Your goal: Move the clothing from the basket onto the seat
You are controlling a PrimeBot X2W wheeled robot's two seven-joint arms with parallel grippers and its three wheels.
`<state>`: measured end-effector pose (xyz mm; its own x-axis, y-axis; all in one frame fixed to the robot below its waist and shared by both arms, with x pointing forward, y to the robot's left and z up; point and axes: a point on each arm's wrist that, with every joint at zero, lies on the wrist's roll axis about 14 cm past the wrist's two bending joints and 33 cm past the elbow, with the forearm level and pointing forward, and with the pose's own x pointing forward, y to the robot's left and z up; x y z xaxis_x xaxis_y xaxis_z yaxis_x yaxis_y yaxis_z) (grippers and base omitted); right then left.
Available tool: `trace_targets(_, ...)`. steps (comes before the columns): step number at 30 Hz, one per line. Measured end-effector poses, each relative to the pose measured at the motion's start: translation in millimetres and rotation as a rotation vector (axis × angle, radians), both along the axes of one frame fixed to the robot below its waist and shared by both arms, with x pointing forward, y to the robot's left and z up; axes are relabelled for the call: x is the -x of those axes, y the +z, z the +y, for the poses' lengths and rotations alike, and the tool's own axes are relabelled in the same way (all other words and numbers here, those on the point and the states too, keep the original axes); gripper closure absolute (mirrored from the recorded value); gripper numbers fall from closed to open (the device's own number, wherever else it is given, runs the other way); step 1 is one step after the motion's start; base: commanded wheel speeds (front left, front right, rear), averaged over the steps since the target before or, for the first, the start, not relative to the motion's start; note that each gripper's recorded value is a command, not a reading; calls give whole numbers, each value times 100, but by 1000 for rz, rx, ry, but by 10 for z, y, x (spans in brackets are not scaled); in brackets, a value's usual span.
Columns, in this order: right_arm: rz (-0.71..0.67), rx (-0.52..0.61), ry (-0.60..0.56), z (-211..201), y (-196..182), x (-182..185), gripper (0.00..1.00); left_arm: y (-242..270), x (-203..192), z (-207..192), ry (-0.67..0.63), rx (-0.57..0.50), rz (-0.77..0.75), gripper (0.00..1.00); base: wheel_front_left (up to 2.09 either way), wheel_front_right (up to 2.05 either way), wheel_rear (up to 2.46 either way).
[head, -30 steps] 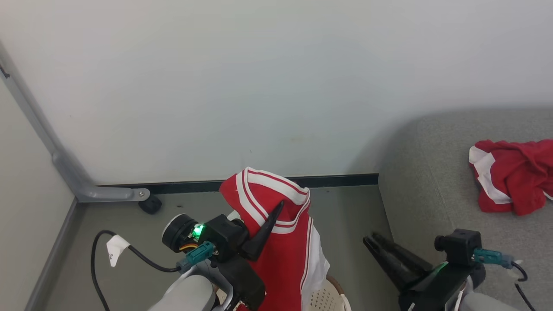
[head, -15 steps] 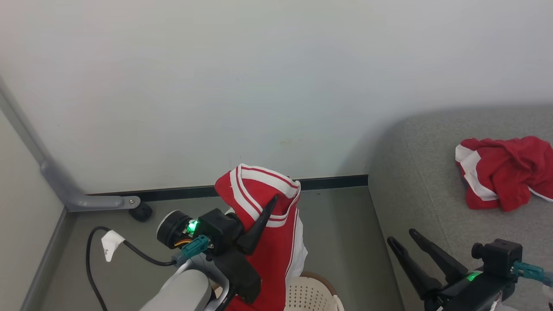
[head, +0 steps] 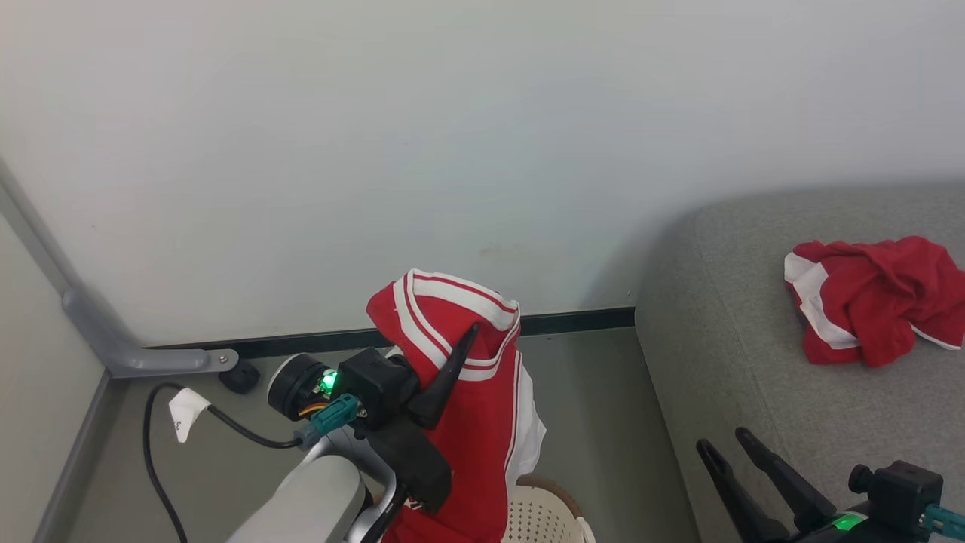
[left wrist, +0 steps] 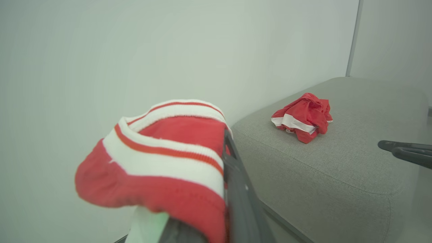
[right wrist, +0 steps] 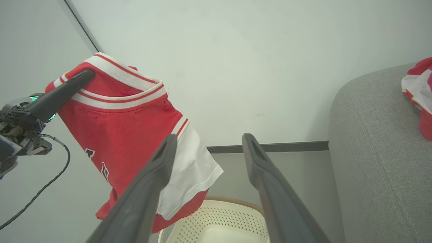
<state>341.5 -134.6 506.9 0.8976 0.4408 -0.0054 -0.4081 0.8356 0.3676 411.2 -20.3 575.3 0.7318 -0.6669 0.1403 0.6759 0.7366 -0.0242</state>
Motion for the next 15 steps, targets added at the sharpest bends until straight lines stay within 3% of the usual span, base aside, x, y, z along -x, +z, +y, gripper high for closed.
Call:
trace_targets(10, -28, 15, 38, 166, 9, 71, 0, 167, -48, -68, -7, 12, -34, 100, 0, 0, 0)
trace_targets(15, -17, 85, 135, 422, -152, 204, 0, 320, -69, -107, -12, 24, -68, 100, 0, 0, 0)
